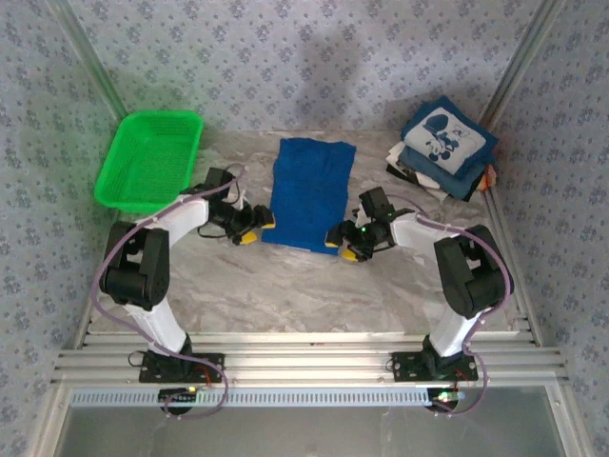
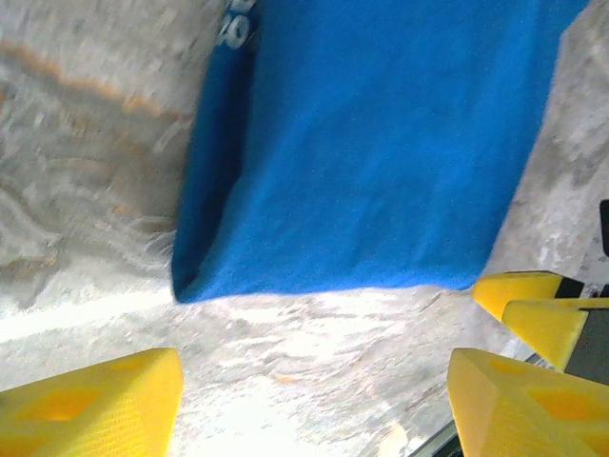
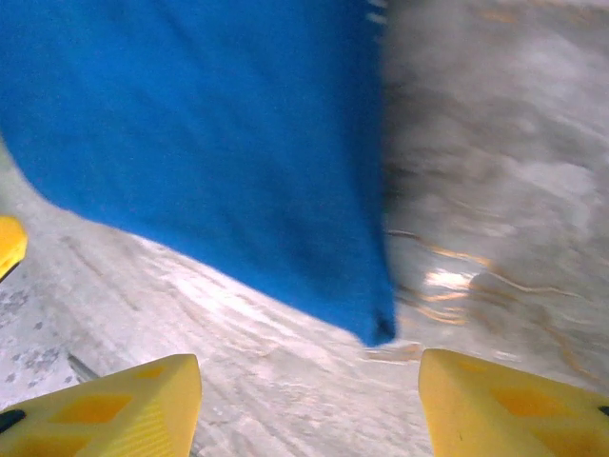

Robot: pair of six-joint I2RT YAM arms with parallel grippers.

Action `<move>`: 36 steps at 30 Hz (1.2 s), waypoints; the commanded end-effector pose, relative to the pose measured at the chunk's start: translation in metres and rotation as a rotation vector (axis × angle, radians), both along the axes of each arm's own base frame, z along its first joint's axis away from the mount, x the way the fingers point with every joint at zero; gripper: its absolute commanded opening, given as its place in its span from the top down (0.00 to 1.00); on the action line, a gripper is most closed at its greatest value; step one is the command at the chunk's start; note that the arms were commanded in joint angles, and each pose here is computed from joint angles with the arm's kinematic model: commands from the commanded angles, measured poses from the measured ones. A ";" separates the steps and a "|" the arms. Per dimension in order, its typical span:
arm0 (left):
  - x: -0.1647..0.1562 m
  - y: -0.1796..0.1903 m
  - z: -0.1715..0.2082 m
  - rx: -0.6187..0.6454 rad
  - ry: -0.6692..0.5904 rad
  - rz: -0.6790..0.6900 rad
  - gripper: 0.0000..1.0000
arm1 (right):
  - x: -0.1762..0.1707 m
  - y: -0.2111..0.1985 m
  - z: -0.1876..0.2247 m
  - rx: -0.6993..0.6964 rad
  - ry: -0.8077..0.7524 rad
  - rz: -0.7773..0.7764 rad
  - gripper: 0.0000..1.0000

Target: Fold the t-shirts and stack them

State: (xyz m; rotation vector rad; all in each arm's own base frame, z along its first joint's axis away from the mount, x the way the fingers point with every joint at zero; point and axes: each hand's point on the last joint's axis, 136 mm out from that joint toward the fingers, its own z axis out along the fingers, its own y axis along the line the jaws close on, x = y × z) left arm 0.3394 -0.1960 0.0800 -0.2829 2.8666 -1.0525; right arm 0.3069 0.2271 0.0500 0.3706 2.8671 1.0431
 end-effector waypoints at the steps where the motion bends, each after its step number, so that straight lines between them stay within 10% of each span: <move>1: 0.004 -0.002 0.000 -0.021 -0.039 -0.017 0.27 | 0.011 0.003 0.009 0.007 -0.066 -0.033 0.36; 21: 0.019 -0.026 -0.047 -0.032 0.029 0.000 0.35 | 0.035 0.023 -0.022 0.015 -0.028 -0.048 0.42; 32: 0.019 -0.037 -0.045 -0.017 0.032 -0.051 0.85 | 0.037 0.027 -0.022 0.010 0.003 -0.048 1.00; 36: 0.001 -0.027 -0.046 0.015 0.046 -0.073 0.93 | 0.027 0.024 -0.013 0.014 0.010 -0.038 1.00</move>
